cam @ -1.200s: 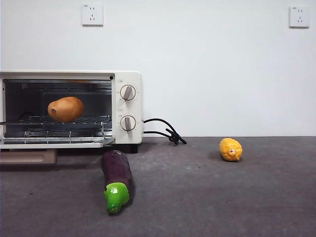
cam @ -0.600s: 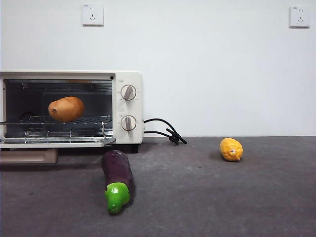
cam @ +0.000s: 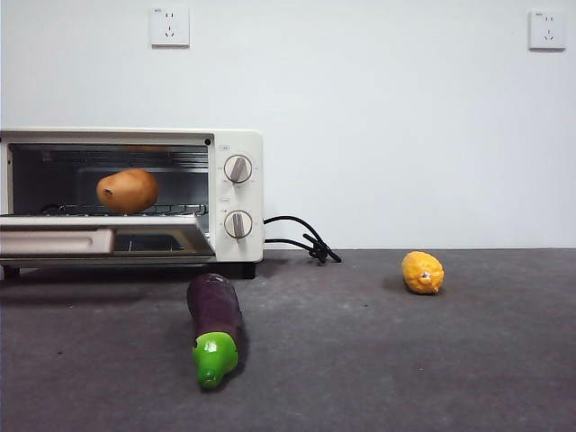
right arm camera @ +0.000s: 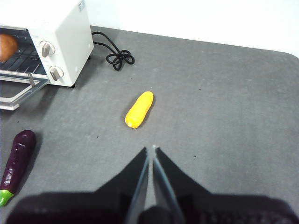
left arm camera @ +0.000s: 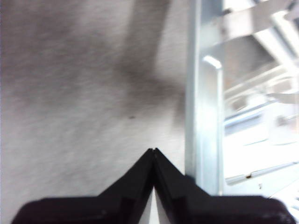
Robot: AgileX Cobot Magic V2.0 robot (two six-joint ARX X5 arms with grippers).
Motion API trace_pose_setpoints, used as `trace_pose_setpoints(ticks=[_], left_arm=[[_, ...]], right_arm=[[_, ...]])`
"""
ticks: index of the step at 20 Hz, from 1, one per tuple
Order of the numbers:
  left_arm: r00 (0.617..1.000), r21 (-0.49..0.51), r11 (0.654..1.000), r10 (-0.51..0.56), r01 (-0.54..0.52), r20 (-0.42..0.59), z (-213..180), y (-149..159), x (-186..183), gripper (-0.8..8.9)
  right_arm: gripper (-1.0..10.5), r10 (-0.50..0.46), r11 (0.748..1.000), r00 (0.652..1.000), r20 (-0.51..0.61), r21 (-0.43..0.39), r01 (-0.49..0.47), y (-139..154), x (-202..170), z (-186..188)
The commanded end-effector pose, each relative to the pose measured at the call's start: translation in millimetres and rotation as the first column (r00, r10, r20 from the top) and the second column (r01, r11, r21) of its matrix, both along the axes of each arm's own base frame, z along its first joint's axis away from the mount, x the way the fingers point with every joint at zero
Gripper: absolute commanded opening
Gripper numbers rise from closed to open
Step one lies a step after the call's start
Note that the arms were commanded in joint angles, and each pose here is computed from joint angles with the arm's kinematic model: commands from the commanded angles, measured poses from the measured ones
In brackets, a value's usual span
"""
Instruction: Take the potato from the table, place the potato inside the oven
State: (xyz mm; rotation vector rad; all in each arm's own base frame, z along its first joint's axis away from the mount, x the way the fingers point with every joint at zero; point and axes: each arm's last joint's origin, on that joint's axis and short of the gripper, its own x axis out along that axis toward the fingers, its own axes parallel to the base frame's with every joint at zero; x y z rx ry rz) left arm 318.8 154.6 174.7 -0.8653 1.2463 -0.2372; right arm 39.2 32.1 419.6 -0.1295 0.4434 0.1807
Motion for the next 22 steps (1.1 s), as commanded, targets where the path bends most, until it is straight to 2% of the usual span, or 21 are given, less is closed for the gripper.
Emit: trace_pose_setpoints(ticks=[1,7,15,19,22], left_arm=[[0.999,-0.099,0.995,-0.019,0.023,0.039,-0.8,-9.0,2.5,-0.08],[0.990,-0.179,0.984,0.043,-0.019,0.132,16.7,-4.1,6.7,-0.08],[0.972,-0.137,0.989,0.076,-0.046,0.222,54.6,2.8,26.3,-0.08],[0.954,-0.113,0.992,0.079,-0.048,0.289,74.9,3.6,37.8,-0.08],[0.931,-0.117,0.989,0.127,-0.091,0.342,89.9,7.0,48.7,-0.08]], right_arm=[[0.3,0.006,1.000,1.000,-0.019,-0.027,-0.007,-0.2,-0.3,-3.6],[0.3,0.017,1.000,0.999,-0.027,-0.022,-0.018,0.1,-0.5,-3.8],[0.3,0.031,0.999,0.999,-0.039,-0.015,-0.032,0.5,-0.7,-4.1],[0.3,0.031,0.999,0.999,-0.042,-0.008,-0.031,0.6,-0.8,-4.1],[0.3,0.030,1.000,0.999,-0.043,-0.006,-0.030,0.6,-0.8,-4.1]])
